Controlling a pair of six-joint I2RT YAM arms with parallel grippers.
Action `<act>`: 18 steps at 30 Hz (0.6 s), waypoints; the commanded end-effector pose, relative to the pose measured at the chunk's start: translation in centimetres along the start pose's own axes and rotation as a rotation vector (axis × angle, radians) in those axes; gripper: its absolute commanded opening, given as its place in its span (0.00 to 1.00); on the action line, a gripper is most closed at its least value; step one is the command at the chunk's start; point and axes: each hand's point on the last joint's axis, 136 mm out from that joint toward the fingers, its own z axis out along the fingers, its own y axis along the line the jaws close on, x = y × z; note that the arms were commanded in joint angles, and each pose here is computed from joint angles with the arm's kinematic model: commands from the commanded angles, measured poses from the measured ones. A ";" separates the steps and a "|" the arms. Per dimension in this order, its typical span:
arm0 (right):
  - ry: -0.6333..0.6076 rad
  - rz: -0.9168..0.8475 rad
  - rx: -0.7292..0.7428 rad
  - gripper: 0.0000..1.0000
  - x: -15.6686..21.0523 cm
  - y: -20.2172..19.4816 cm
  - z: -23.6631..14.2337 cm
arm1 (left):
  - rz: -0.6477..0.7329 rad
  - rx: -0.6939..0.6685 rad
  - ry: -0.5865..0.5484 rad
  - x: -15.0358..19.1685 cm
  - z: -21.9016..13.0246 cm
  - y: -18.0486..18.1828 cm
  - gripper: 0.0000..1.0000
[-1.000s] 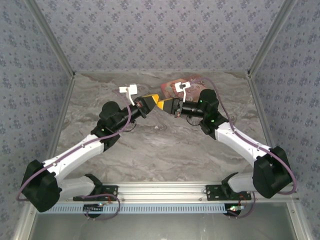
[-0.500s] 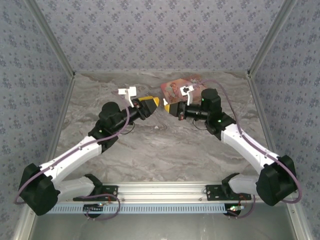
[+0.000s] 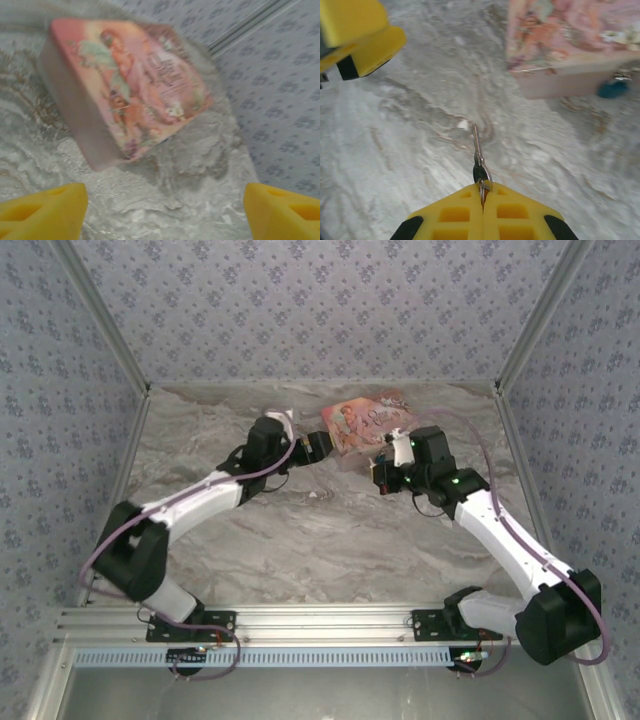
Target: Unlock the padlock with the key
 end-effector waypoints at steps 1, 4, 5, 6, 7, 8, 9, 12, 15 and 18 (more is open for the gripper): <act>0.025 0.020 0.114 0.00 1.4 -2.7 -1.3 | -0.029 -0.014 0.046 -0.3 2.9 0.1 0.82; 0.023 0.038 0.109 0.00 1.9 -3.0 -1.5 | -0.053 -0.043 0.103 0.5 6.2 1.3 0.84; 0.022 0.043 0.108 0.00 2.0 -3.0 -1.5 | -0.061 -0.050 0.124 0.9 7.1 1.7 0.85; 0.023 0.045 0.107 0.00 2.1 -3.1 -1.6 | -0.075 -0.062 0.139 1.2 8.0 2.2 0.86; 0.025 0.047 0.106 0.00 2.2 -3.1 -1.6 | -0.083 -0.069 0.148 1.5 8.7 2.6 0.86; 0.028 0.050 0.105 0.00 2.3 -3.2 -1.6 | -0.091 -0.082 0.161 1.8 9.4 3.2 0.87; 0.027 0.051 0.106 0.00 2.2 -3.2 -1.6 | -0.100 -0.098 0.176 2.3 9.9 3.7 0.87; 0.031 0.058 0.102 0.00 2.4 -3.3 -1.5 | -0.109 -0.136 0.204 3.2 10.9 5.0 0.86; 0.033 0.063 0.099 0.00 2.4 -3.3 -1.4 | -0.111 -0.180 0.232 4.2 11.1 6.3 0.85; 0.036 0.067 0.102 0.00 2.3 -3.4 -1.3 | -0.121 -0.222 0.263 5.4 11.0 7.9 0.84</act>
